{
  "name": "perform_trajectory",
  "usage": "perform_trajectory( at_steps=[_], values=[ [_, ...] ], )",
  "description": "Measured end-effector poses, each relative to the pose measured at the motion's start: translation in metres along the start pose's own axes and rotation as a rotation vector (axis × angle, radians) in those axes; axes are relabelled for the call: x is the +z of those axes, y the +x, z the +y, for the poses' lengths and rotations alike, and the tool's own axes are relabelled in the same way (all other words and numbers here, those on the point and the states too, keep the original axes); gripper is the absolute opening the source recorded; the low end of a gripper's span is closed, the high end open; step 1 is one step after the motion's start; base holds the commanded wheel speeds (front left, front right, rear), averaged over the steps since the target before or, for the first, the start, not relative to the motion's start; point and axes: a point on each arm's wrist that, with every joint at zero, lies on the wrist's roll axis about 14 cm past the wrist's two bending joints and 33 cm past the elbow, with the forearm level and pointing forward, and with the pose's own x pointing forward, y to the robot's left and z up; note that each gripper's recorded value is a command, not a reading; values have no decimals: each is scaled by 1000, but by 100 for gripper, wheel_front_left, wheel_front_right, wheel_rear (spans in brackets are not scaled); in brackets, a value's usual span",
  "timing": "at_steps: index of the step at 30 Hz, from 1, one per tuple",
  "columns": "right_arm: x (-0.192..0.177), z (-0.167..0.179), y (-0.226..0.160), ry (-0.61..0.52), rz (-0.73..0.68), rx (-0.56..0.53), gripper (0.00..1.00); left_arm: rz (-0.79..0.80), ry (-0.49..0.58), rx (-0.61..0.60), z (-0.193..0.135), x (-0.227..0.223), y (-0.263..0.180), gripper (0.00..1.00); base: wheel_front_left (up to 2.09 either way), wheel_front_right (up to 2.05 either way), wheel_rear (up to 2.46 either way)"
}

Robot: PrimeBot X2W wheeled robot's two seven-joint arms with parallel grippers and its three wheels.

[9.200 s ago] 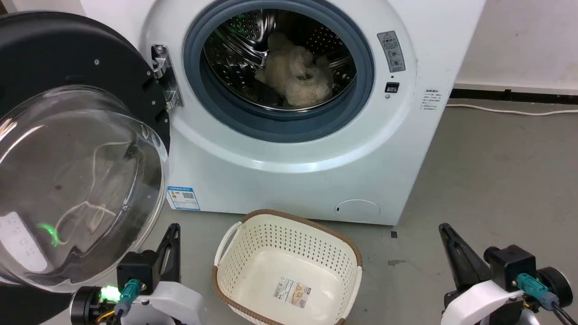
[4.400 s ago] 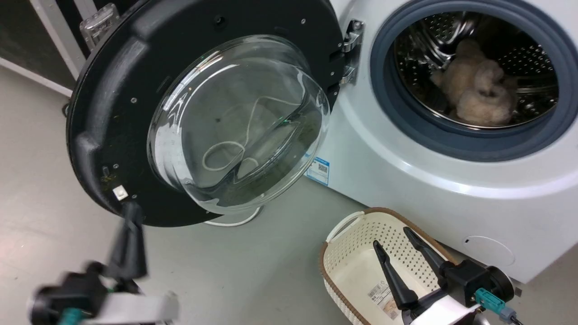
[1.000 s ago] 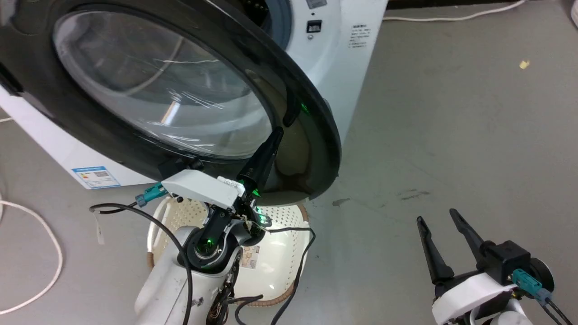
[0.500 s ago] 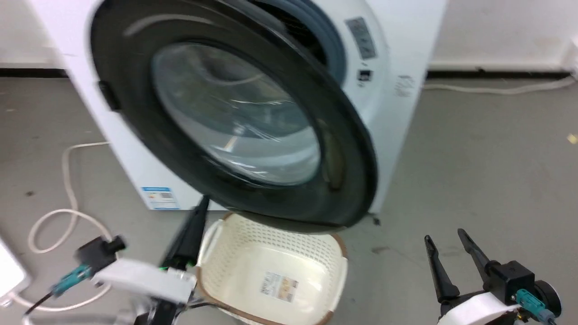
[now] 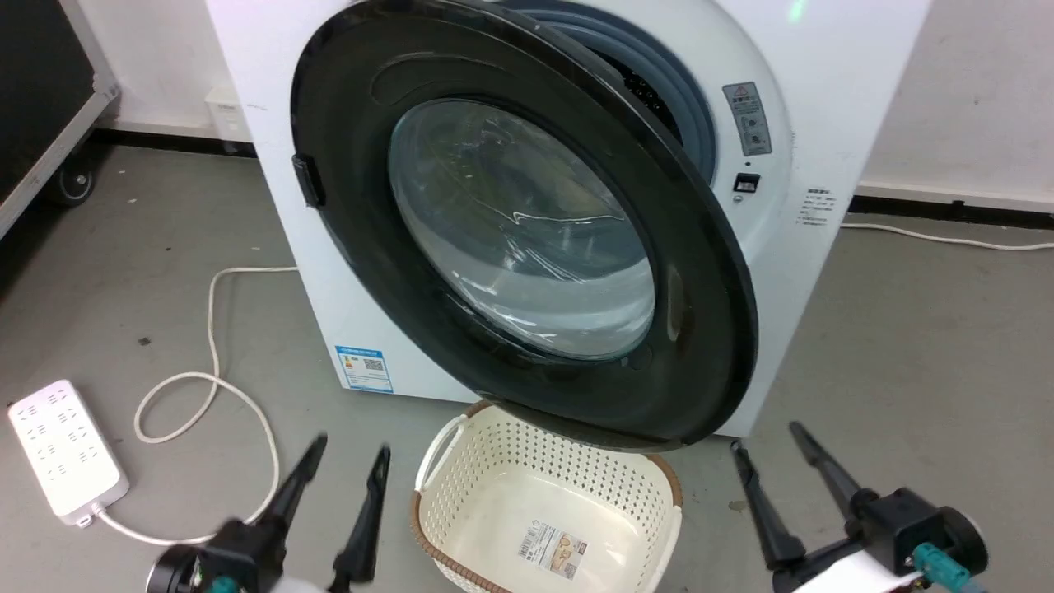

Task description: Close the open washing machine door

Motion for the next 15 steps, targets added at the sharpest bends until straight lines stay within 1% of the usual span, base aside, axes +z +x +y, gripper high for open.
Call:
perform_trajectory(
  at_steps=[2, 3, 9, 15],
  values=[
    [-2, 7, 0, -2, 7, 27, 100, 36, 33, -5, 0, -11, -9, 100, 0, 0, 0],
    [-5, 21, 1, 13, 22, 76, 0, 52, 43, 3, 1, -16, -13, 100, 0, 0, 0],
    [-7, 40, 8, 8, 40, 177, 0, 78, 53, 0, 1, -26, -15, 100, 0, 0, 0],
    [2, 36, 44, -16, 35, 239, 0, 102, 35, 19, 2, -35, -10, 100, 0, 0, 0]
  ],
)
